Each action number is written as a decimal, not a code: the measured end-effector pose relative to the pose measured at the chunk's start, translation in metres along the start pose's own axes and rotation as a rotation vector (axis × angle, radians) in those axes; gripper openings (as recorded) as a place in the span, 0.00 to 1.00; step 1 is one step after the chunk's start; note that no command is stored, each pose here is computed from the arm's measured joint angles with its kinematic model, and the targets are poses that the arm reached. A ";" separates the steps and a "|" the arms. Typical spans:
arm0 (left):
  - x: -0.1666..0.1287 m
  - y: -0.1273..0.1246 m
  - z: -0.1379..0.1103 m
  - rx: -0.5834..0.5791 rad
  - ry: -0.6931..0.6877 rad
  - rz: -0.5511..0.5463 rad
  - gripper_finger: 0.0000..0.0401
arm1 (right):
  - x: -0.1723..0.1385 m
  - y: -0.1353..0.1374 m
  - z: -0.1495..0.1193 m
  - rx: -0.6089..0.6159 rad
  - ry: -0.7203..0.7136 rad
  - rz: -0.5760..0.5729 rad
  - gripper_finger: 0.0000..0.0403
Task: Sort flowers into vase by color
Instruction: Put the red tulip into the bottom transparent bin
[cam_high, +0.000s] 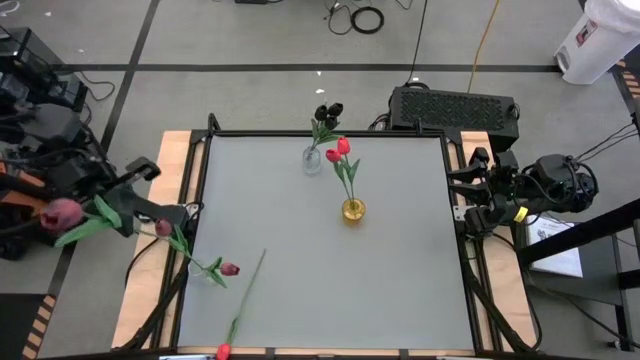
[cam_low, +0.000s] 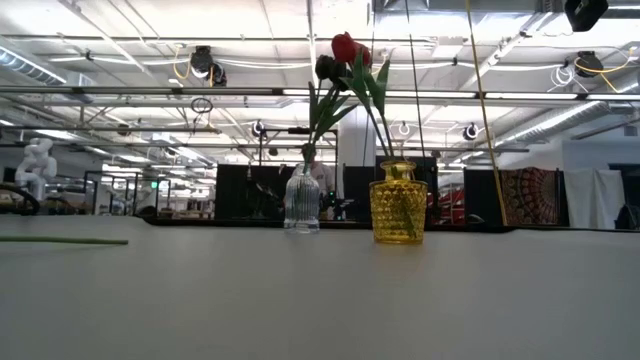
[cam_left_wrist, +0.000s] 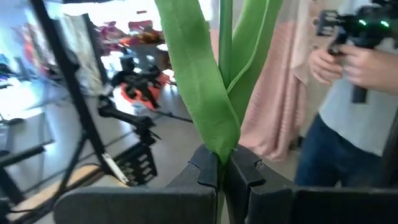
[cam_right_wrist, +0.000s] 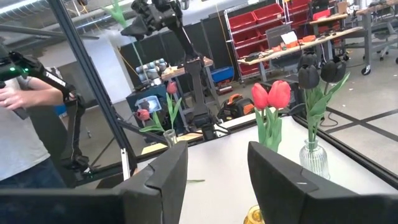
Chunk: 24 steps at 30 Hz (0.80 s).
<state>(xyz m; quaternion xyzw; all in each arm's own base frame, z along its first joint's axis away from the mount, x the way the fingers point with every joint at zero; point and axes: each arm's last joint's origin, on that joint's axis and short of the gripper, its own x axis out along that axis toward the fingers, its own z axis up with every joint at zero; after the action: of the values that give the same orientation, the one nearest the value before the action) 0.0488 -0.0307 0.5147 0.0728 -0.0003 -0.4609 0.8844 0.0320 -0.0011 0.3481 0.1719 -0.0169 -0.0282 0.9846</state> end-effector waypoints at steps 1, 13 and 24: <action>0.002 0.001 -0.001 0.002 0.011 -0.020 0.02 | 0.000 0.000 0.000 0.000 0.000 0.000 0.40; 0.020 0.011 -0.006 0.015 0.028 -0.199 0.02 | 0.000 0.000 0.000 0.000 0.000 0.000 0.40; 0.028 0.020 -0.017 -0.037 0.138 -0.107 0.02 | 0.000 0.000 0.000 0.000 0.000 0.000 0.40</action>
<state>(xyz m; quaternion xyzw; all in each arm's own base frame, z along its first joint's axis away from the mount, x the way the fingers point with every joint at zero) 0.0821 -0.0397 0.4988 0.0881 0.0730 -0.5015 0.8576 0.0320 -0.0011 0.3481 0.1718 -0.0169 -0.0281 0.9846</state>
